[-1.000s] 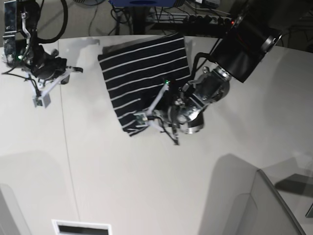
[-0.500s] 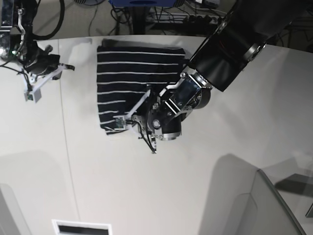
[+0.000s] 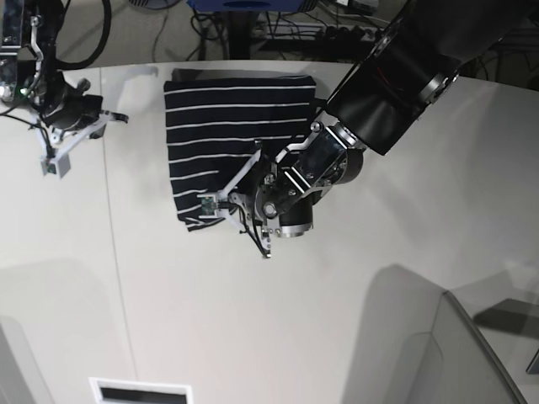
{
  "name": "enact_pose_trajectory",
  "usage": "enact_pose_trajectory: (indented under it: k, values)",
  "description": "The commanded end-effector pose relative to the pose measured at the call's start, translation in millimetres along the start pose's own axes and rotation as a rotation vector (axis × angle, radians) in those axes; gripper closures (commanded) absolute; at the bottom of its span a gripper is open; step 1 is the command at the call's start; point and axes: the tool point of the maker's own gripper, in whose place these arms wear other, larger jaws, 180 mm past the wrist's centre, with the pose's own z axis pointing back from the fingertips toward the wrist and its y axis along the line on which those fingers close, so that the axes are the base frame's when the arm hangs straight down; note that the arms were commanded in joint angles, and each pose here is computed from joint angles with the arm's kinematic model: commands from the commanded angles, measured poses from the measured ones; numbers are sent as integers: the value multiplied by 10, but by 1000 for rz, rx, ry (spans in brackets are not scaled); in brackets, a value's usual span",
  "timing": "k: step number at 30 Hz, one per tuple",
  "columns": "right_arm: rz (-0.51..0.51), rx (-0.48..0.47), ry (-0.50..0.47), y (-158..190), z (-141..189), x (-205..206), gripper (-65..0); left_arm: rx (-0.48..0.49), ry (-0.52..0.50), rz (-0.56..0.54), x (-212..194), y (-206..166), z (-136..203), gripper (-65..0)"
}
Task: Layout the t-shirt on the table in an organized manner, then fold the t-shirt properly
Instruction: 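Square the folded bundle on the table with both grippers and release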
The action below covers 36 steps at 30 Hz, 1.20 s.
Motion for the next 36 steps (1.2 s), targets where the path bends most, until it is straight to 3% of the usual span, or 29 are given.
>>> enact_pose_trajectory:
  k: [1,4,9,12,15,20,22,23,26,27,32,36]
  values:
    - [6,3,-40,-10,41,125,-2,42,-17,-10,96,177,75,0]
    - [7,4,-39,-5,40,123,-2,53,-25,-7,116,218,102,0]
    - [9,6,-38,5,37,119,-2,83,11,-20,96,342,173,-323]
    - [10,7,-37,9,36,117,-2,129,-31,-36,236,447,305,-433]
    - [11,9,-42,20,34,144,-2,175,-51,-49,249,562,438,-466]
    - [15,13,-44,36,46,145,-2,299,-82,-32,299,846,842,-462]
    - [33,37,-64,127,85,182,-2,364,-105,11,289,956,1074,-423]
    - [60,60,-77,201,117,203,-2,380,-111,43,223,938,1135,-372]
    - [168,146,-130,470,274,264,-2,386,-137,132,17,706,1211,-56]
    - [201,178,-147,577,321,279,-2,369,-133,161,-74,567,1179,0]
    - [355,338,-132,1144,373,108,-2,222,-190,272,-301,-329,938,0]
    - [407,421,-79,1453,306,-89,-2,144,-242,348,-366,-779,836,0]
